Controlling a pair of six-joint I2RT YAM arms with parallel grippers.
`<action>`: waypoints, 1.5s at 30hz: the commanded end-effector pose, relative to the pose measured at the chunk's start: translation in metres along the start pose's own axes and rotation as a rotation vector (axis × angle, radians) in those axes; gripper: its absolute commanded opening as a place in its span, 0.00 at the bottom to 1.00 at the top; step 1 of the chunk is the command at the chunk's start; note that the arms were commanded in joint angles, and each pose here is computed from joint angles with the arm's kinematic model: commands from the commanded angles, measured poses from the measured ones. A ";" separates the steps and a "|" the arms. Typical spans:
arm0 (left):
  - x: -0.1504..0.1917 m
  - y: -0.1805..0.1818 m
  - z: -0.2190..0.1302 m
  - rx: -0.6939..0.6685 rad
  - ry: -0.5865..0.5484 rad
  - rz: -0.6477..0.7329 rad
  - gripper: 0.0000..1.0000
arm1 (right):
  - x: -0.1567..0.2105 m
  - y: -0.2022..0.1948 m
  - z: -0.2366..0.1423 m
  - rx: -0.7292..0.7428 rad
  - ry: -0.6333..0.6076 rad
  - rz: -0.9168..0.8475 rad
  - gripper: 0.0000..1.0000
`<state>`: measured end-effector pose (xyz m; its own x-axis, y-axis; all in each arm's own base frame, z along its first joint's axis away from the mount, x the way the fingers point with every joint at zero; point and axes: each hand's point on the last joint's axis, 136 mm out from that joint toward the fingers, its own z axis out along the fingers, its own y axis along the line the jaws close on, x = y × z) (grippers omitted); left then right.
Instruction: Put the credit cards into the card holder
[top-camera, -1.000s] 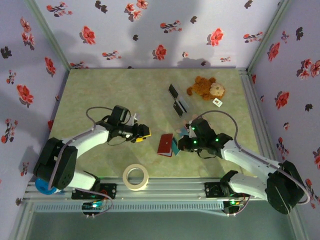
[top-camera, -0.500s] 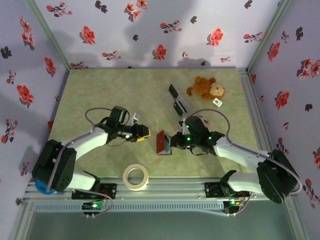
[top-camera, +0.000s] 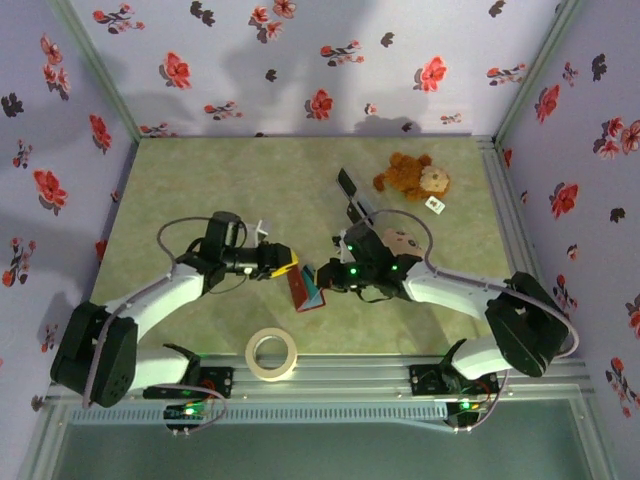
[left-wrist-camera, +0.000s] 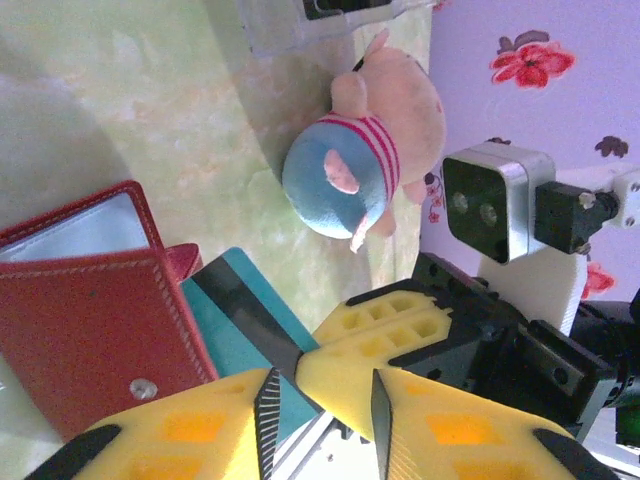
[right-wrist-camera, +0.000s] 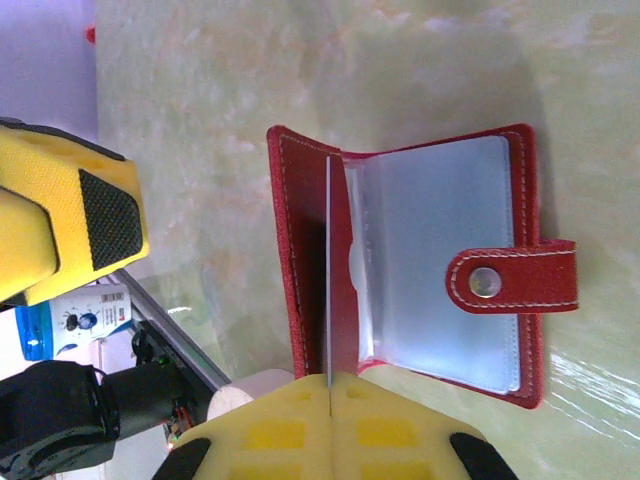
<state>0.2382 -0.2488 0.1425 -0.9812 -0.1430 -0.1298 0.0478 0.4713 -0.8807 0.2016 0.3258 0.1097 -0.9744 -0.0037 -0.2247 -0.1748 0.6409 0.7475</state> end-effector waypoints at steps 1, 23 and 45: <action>0.001 0.010 -0.009 -0.026 0.007 -0.048 0.31 | -0.009 0.020 0.003 -0.034 -0.025 -0.014 0.00; 0.021 0.105 -0.027 -0.235 0.017 -0.221 0.22 | 0.032 0.023 0.068 0.000 0.157 -0.047 0.00; -0.024 0.134 0.019 -0.351 -0.034 -0.115 0.08 | 0.018 -0.052 0.033 0.373 0.028 -0.137 0.00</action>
<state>0.2466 -0.1878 0.0145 -0.9719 -0.2323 0.0392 -0.1959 0.7045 -0.6821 0.1972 0.3408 0.0578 -0.9538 -0.1208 -0.2752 -0.2520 0.8205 0.5131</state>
